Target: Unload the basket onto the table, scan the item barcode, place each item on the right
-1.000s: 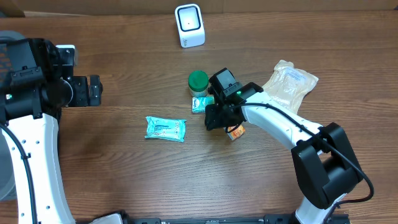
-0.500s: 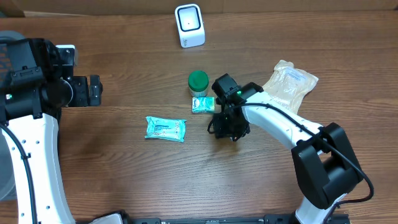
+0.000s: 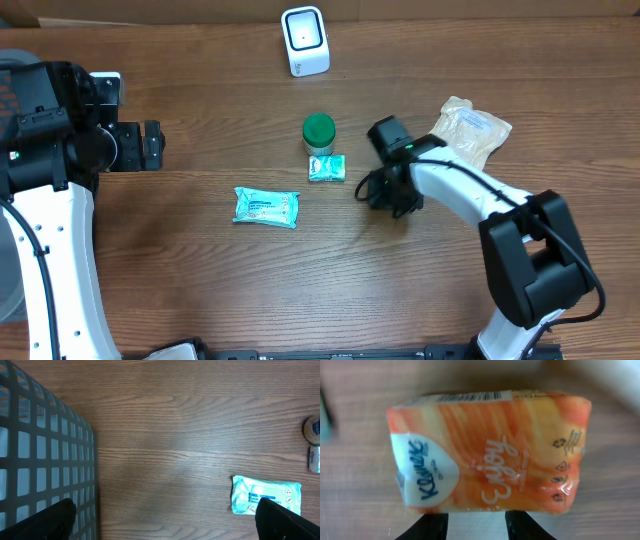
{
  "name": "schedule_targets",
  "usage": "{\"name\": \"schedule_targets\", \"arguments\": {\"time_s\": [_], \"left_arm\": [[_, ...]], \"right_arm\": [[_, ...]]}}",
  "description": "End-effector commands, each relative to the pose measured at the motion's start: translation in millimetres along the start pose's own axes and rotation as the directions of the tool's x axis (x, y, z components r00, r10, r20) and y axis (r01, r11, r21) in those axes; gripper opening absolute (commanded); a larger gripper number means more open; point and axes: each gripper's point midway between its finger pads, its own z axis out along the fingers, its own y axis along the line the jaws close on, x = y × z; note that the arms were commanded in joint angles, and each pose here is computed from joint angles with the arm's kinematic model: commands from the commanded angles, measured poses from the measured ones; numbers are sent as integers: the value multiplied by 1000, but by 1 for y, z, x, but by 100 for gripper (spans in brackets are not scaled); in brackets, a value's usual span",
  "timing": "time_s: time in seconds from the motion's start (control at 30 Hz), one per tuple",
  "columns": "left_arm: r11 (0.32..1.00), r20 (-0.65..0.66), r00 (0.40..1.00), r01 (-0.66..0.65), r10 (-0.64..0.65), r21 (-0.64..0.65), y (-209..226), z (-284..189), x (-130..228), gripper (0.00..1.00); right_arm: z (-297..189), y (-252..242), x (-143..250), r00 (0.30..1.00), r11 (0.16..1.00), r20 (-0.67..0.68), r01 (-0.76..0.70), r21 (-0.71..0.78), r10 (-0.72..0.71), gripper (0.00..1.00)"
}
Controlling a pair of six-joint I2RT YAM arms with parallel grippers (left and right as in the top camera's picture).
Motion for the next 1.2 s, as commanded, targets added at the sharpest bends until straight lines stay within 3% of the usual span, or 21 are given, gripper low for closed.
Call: {"name": "schedule_targets", "arguments": {"time_s": [0.0,0.17,0.27,0.4,0.5,0.6,0.63,0.73,1.0,1.17], "left_arm": [[1000,33,999,-11,12,-13,3,-10,-7,100],[1000,33,999,-11,12,-12,3,-10,-7,100],[1000,33,999,-11,12,-12,3,-10,-7,100],[1000,33,999,-11,12,-13,3,-10,-7,99],[1000,33,999,-11,12,-12,3,-10,-7,99],[1000,33,999,-11,12,-12,3,-10,-7,100],[1000,33,999,-11,12,-13,3,-10,-7,100],[1000,33,999,-11,12,-13,3,-10,-7,100],[1000,33,999,-11,12,-12,3,-10,-7,100],[1000,33,999,-11,12,-12,3,-10,-7,100]], "right_arm": [[-6,-15,-25,995,999,82,-50,3,50,39],[-12,9,-33,991,984,93,108,-140,-95,39],[-33,32,-26,994,960,37,107,-260,-101,33],[-56,35,-33,994,960,3,-101,-262,106,27],[-54,27,-39,931,908,-15,-359,-216,365,28],[-45,5,-49,791,792,79,-594,-139,607,64],[-43,5,-50,763,767,90,-626,-141,640,64],[-33,13,-52,701,703,88,-688,-178,708,57],[-25,18,-57,639,644,96,-738,-202,763,38],[-21,9,-52,609,620,114,-766,-170,785,36]]}}
